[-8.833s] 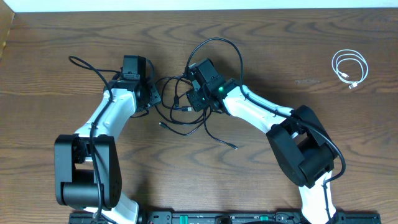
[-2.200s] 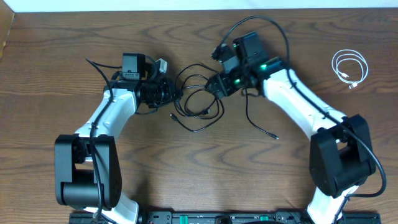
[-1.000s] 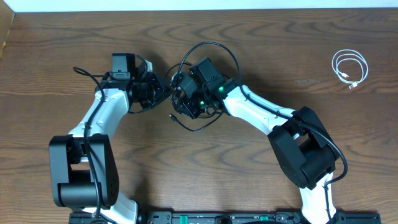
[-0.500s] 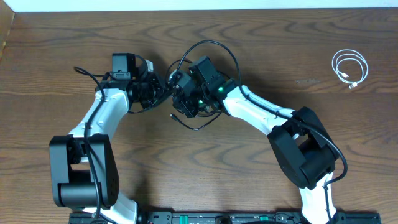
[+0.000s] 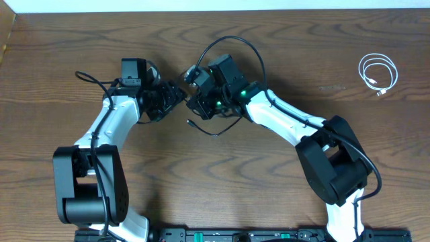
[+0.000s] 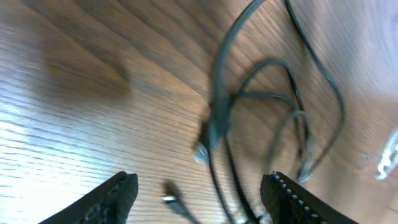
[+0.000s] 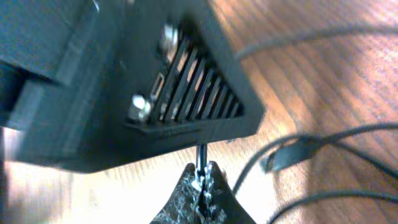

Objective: Untangle cables

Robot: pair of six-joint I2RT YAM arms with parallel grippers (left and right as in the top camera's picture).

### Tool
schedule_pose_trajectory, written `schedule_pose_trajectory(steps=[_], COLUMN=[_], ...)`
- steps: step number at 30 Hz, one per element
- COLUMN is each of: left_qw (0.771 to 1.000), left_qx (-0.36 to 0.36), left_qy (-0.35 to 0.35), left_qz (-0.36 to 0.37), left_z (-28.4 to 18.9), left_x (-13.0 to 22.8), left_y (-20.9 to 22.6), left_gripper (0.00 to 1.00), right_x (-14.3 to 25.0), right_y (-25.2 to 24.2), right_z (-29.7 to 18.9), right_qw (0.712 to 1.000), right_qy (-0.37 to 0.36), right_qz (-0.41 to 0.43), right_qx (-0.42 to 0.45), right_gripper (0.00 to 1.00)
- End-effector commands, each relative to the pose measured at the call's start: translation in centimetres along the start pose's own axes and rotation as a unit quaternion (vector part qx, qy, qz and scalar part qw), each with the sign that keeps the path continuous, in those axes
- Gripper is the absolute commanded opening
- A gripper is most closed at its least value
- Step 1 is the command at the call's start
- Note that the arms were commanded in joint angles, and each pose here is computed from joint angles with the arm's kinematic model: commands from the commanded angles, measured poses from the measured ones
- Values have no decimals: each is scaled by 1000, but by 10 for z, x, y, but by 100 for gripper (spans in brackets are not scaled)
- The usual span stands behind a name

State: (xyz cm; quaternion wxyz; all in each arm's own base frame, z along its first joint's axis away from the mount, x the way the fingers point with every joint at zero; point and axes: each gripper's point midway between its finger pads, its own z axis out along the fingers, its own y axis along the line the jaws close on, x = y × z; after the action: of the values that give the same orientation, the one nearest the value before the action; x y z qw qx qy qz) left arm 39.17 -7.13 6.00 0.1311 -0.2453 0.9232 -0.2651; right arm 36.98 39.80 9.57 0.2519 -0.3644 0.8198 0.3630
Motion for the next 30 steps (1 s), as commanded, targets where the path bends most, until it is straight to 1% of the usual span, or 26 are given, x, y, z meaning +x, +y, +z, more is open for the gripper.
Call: schedule_pose_trajectory(steps=[1,3,7,8,11,13,15,20,22,26,30], left_qw=[999,999,999,999,999,999,998,997,997,997,997], left_qx=[-36,-37,-46,-47,-47,-47,-51,-66,-68,-69,-70], left_qy=[-21,-21,-27,-28,-28,-28,-31,-38,-35,-34,-33], left_qz=[3,3,3,3,3,3,3,2,1,0,-2], left_z=[-3,-3,-3,-3,-3,-3,-4,-4,-4,-5,-5], left_x=[-6,-6,-8,-8,-8,-8,-9,-12,-10,-10,-10], left_y=[14,14,17,17,17,17,19,24,25,26,27], left_gripper=[67,69,86,88,89,84,84,84,84,84,85], right_x=[-32,-39,-44,-44,-39,-31,-24,-5,1,13,25], right_y=[8,6,-1,-4,-8,-8,-8,-3,-3,-8,-4], right_z=[-22,-24,-28,-28,-28,-26,-25,-22,-20,-14,-1], right_qw=[998,998,997,996,996,997,998,1000,999,998,997], right_qy=[-46,-59,-70,-70,-61,-47,-33,6,18,37,55], right_qz=[30,37,41,48,57,56,45,12,3,7,-10], right_qx=[-6,-5,-1,5,17,20,21,21,26,51,50], right_gripper=[1,1,1,1,1,1,1,18,21,24,27])
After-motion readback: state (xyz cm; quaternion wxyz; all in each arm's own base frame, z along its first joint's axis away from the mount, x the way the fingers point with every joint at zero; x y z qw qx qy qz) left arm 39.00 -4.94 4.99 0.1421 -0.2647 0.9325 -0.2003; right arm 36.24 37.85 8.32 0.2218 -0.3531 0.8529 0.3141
